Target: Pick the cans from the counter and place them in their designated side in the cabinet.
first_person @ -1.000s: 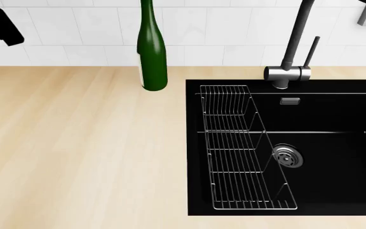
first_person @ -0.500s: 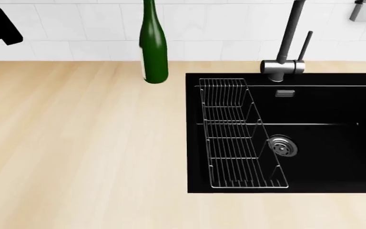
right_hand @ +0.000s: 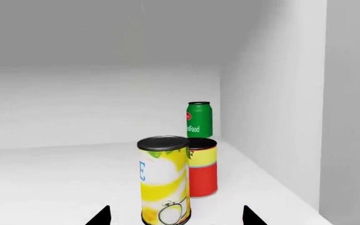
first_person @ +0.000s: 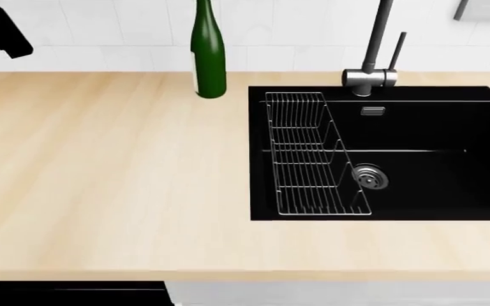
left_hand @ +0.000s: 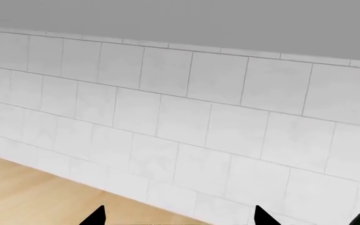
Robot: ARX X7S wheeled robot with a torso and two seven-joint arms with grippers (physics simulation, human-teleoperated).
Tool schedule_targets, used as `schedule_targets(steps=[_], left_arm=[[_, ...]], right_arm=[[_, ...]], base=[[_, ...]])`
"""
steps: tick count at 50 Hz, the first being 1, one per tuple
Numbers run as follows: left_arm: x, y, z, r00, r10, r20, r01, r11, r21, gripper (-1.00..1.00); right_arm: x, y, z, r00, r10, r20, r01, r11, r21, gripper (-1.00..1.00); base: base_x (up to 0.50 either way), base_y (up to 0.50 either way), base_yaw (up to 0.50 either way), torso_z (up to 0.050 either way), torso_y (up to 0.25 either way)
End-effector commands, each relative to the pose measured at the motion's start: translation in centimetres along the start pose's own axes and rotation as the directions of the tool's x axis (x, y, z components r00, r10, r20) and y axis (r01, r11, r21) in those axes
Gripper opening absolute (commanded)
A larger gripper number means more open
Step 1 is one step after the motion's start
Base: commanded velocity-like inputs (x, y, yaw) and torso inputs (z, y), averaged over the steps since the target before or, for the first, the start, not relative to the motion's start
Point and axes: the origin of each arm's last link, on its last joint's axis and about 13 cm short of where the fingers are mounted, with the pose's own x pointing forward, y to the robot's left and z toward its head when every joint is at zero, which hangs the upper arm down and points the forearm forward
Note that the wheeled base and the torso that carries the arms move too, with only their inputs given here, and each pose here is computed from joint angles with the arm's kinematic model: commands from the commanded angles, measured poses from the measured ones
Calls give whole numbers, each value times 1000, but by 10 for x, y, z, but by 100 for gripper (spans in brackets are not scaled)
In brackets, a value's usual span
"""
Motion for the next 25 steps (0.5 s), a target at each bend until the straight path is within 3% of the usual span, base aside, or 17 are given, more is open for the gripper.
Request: schedule_targets(steps=[1,25], left_arm=[[-5,-5,3,999,-39,8,39,999,-4,100],[-24,-30,3,977,-212,24,213,976,-39,100]], right_arm=[[0,0,0,1000,0,0,0,1000,0,100],[0,0,0,1000,0,0,0,1000,0,100]], base=[[-74,0,0,0,0],[0,0,0,0,0]])
